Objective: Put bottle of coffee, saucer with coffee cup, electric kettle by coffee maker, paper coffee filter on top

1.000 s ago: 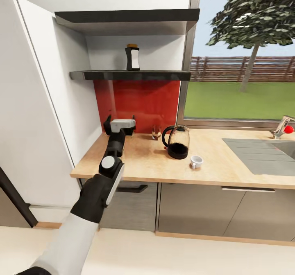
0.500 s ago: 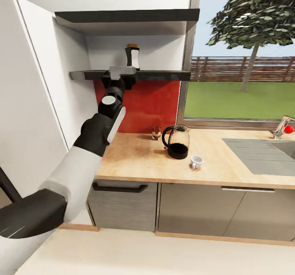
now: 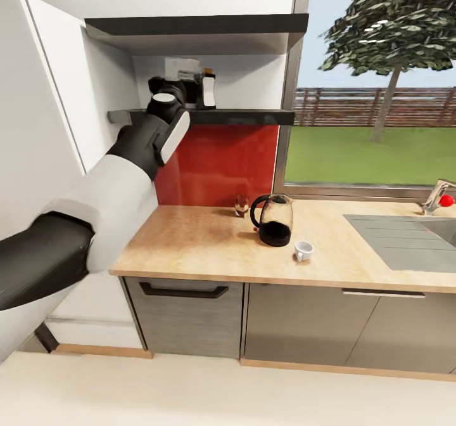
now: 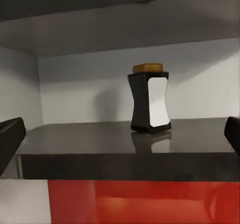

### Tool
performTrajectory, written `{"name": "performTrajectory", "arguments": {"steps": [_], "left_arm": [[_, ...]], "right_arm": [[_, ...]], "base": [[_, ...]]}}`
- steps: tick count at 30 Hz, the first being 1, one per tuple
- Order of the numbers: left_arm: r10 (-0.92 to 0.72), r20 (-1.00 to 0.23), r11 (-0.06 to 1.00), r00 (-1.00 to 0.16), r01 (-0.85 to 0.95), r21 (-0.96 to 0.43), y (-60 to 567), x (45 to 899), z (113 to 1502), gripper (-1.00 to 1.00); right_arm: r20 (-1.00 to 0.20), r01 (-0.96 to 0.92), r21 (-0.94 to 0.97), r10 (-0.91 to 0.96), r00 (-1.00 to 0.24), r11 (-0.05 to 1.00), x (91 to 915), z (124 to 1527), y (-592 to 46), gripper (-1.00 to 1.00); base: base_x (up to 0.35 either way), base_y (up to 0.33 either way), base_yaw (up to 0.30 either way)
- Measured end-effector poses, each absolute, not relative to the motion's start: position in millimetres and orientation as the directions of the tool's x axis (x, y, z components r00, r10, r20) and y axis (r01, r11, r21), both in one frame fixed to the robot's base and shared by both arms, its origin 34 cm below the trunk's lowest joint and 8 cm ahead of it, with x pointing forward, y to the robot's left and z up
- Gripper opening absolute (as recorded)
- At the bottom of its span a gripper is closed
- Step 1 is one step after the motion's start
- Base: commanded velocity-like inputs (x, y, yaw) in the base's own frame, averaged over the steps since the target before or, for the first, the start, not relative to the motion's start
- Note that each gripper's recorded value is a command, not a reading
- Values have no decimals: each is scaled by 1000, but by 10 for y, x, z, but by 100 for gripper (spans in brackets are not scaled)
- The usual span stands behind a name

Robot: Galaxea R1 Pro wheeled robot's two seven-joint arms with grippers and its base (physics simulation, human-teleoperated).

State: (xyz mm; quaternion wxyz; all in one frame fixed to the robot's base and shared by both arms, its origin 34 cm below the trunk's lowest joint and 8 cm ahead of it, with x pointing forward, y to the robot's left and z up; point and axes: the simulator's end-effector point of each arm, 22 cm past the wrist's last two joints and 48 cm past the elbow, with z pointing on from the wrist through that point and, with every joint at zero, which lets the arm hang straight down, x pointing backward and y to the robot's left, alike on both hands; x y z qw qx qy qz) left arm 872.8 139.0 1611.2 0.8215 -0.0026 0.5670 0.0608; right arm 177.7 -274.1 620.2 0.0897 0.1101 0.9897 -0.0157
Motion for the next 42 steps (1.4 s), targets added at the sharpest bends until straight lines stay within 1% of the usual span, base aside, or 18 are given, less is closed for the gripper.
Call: {"name": "performTrajectory", "arguments": {"steps": [16, 18, 24, 36, 42], "left_arm": [[136, -937, 985, 323, -142, 94, 1503, 8716, 16506, 100], [129, -946, 984, 299, -158, 85, 1617, 8765, 16399, 100], [137, -958, 982, 254, -163, 97, 1646, 8803, 16339, 100], [74, -971, 987, 228, -155, 39, 1788, 8731, 16600, 100], [68, -973, 988, 220, -152, 35, 1798, 8676, 16736, 100]], "right_arm": [[-176, 210, -11, 205, -963, 978, 1762, 6199, -2733, 100], [-166, 209, -14, 204, -965, 978, 1711, 6194, -2732, 100], [-178, 209, -6, 204, -963, 978, 1773, 6200, -2679, 100], [-186, 208, -13, 202, -962, 978, 1805, 6205, -2750, 100], [-186, 207, -13, 201, -962, 978, 1806, 6205, -2753, 100]], "base": [[0, 0, 0], [0, 0, 0], [0, 0, 0], [0, 0, 0], [0, 0, 0]]}}
